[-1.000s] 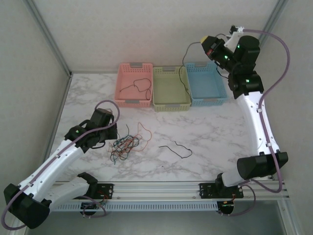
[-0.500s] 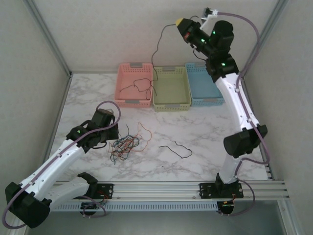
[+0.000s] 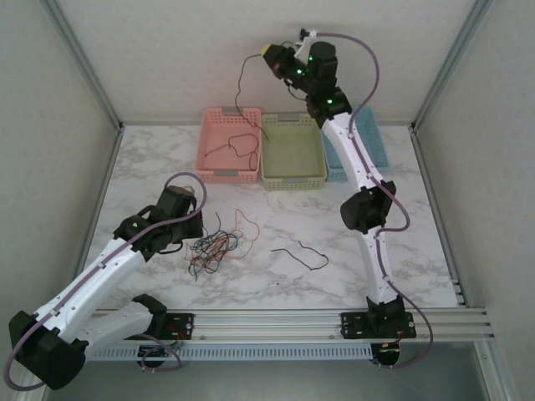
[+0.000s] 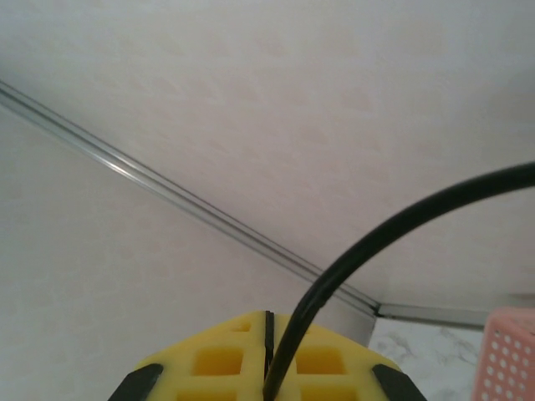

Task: Untangle the cables

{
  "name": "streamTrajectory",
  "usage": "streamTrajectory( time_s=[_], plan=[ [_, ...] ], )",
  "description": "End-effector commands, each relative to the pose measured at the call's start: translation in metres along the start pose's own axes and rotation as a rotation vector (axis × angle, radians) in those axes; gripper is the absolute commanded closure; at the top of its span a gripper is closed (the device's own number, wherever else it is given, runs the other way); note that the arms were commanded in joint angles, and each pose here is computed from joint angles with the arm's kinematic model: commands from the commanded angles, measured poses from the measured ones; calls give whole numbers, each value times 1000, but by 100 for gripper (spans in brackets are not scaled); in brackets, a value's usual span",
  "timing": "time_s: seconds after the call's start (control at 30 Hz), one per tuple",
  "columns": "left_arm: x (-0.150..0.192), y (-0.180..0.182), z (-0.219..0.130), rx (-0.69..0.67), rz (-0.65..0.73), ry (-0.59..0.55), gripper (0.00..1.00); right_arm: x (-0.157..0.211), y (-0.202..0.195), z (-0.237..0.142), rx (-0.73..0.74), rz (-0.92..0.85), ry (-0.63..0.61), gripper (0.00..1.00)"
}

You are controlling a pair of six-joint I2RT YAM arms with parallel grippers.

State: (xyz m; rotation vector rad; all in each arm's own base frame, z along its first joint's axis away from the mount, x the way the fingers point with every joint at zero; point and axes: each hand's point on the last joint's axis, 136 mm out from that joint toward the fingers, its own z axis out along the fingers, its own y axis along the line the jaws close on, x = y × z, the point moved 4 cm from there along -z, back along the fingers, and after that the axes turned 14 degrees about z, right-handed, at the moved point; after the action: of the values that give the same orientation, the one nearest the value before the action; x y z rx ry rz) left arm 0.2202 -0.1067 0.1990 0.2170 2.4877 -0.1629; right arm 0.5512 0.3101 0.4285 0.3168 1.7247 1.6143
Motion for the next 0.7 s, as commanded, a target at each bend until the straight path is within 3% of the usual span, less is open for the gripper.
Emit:
streamTrajectory(
  time_s=[0.0,0.13,0.27,0.67],
  plan=[
    [3,1,1,9,-16,0,100,11,-13,13,9,26,6,100],
    [3,1,2,11,-15,4,100,34,-46,27,85,29,60,100],
    [4,0,4,12,-12,9,100,60,-35,31,92,-66,102,100],
    [4,0,5,11,-12,8,100,30,119,-28,-177,-176,-46,100]
  ],
)
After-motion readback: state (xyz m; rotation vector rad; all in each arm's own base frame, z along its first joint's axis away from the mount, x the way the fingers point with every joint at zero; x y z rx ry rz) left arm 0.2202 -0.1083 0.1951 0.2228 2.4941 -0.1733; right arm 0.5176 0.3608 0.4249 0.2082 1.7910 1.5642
